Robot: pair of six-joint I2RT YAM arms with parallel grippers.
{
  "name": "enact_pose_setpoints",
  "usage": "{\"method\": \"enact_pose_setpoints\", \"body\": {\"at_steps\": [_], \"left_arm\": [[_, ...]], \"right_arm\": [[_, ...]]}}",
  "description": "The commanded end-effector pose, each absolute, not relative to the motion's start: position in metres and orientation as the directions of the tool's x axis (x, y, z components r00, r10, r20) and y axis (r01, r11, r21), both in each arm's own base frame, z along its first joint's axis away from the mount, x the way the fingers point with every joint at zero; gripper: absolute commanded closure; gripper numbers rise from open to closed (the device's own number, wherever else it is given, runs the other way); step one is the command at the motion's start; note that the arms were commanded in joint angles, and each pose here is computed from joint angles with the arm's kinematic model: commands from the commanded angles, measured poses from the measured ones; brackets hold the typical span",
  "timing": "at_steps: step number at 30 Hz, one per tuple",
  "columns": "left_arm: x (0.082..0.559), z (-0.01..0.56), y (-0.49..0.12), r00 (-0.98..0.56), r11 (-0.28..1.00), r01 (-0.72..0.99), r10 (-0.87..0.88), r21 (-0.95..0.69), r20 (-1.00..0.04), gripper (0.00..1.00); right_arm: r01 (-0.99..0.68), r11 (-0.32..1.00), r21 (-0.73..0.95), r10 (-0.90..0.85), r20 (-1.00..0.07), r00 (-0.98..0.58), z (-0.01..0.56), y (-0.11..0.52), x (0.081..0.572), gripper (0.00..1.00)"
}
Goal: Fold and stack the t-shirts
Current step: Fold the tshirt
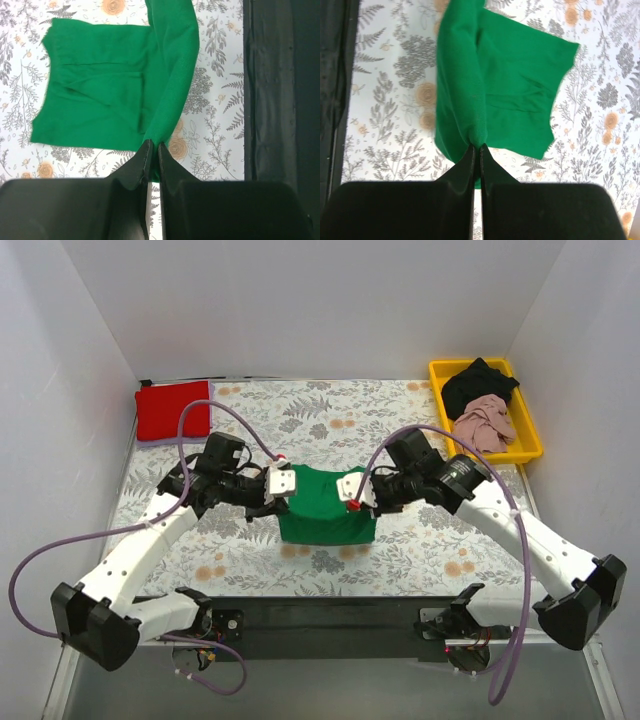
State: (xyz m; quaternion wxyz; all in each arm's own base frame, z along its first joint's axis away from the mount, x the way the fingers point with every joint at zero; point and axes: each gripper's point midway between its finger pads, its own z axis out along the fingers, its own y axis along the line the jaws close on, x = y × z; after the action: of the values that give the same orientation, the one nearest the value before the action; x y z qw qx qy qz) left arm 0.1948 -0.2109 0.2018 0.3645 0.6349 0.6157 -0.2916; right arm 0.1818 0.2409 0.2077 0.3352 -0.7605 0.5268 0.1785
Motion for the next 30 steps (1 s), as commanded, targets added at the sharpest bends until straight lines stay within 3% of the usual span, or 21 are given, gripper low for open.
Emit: {"method": "enact_pose_setpoints", "body": {"at_steps": [1, 10, 19, 25, 30], "left_arm": [[0.21, 0.201, -0.211, 0.001, 0.085, 0.994, 0.596, 0.064, -0.803, 1.0], [0.325, 0.177, -0.216, -0.027, 0.203, 0.972, 0.601, 0.12, -0.799, 1.0], [0.407, 0.125, -0.222, -0.109, 0.248, 0.967, 0.608, 0.058, -0.786, 1.0], [0.444, 0.074, -0.212, -0.214, 0.344, 0.939, 0.628, 0.02, -0.748, 1.0], [0.43, 0.059, -0.212, -0.246, 0.334, 0.942, 0.625, -0.031, -0.741, 1.0]], "right_arm": [[-0.935, -0.201, -0.293, -0.688, -0.637, 0.348, 0.214, 0.244, 0.199, 0.99], [-0.961, -0.163, -0.223, -0.725, -0.633, 0.27, 0.169, 0.239, 0.273, 0.99], [-0.979, -0.102, -0.174, -0.758, -0.624, 0.19, 0.121, 0.241, 0.363, 0.99], [-0.996, -0.061, -0.072, -0.787, -0.609, 0.093, 0.071, 0.247, 0.388, 0.99], [-1.0, -0.023, -0.008, -0.808, -0.589, 0.023, 0.046, 0.244, 0.383, 0.99]]}}
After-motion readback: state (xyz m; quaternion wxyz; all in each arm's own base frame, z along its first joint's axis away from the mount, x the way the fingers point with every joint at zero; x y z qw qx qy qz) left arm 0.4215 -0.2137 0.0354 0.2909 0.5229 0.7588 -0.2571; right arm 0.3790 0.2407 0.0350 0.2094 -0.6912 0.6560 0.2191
